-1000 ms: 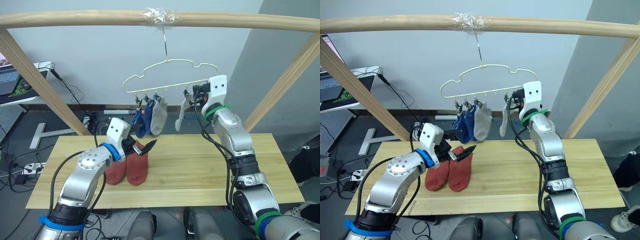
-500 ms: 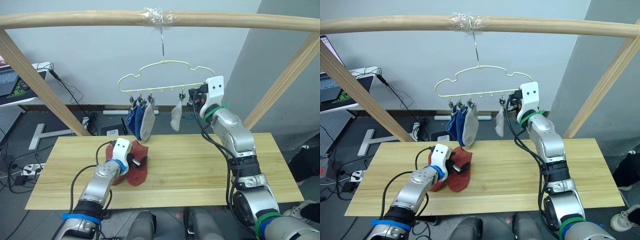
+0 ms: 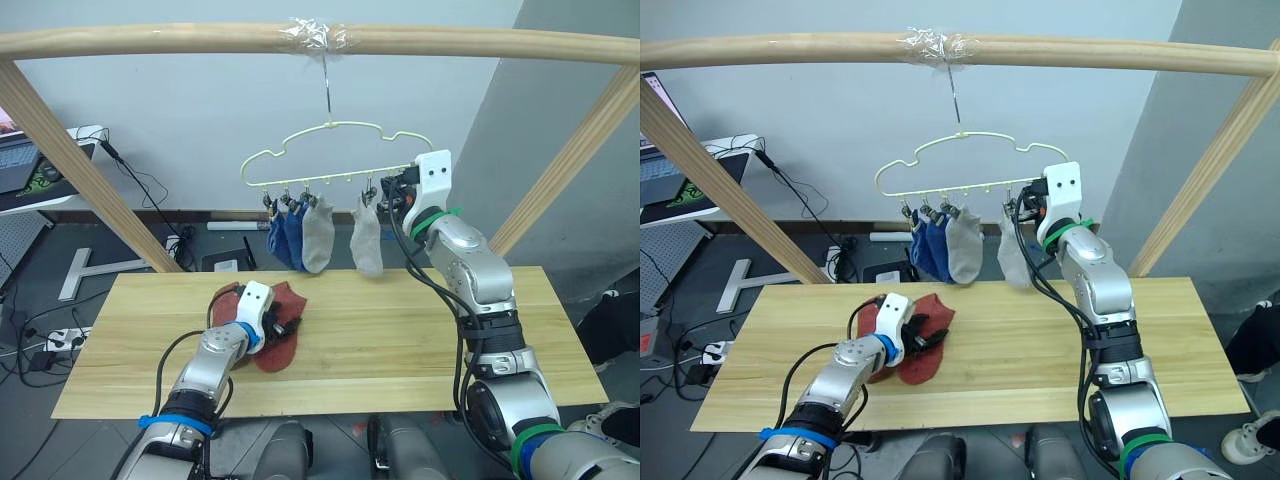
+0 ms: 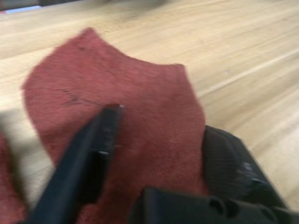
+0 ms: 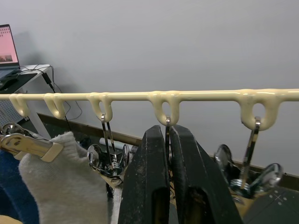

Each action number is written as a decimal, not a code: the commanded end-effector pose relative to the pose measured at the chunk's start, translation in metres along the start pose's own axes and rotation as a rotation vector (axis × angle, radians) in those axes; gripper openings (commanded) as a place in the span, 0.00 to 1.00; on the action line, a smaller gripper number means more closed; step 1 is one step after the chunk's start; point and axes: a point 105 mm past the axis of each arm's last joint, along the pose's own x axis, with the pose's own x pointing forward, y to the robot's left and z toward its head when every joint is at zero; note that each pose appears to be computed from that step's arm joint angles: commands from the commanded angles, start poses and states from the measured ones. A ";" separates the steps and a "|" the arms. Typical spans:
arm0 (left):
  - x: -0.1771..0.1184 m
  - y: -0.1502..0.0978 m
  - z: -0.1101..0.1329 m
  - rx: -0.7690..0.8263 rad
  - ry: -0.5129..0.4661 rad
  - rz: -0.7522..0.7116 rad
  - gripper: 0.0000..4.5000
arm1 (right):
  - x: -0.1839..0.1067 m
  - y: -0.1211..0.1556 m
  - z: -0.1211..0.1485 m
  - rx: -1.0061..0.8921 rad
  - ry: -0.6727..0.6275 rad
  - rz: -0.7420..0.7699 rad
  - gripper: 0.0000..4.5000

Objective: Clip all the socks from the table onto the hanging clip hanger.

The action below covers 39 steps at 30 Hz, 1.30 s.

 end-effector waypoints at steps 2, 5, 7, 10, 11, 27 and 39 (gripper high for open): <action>-0.006 -0.023 -0.014 0.012 0.020 -0.098 0.31 | -0.006 -0.008 0.010 -0.010 -0.035 -0.018 0.00; -0.009 -0.030 -0.007 0.019 -0.023 -0.119 0.11 | -0.006 -0.007 0.010 -0.010 -0.034 -0.014 0.00; -0.010 -0.030 0.004 -0.031 -0.076 -0.111 0.00 | -0.006 -0.006 0.011 -0.007 -0.034 -0.006 0.00; -0.015 -0.037 0.036 -0.010 -0.210 -0.142 0.00 | -0.008 -0.005 0.010 -0.009 -0.010 0.027 0.00; -0.016 -0.039 0.041 -0.007 -0.232 -0.147 0.00 | -0.009 -0.005 0.010 -0.009 -0.004 0.033 0.00; -0.057 -0.098 0.172 0.301 -0.745 -0.228 0.00 | -0.030 -0.020 0.011 0.455 0.296 0.128 0.00; -0.049 -0.099 0.193 0.285 -0.804 -0.200 0.00 | -0.037 -0.015 0.015 0.655 0.345 0.138 0.00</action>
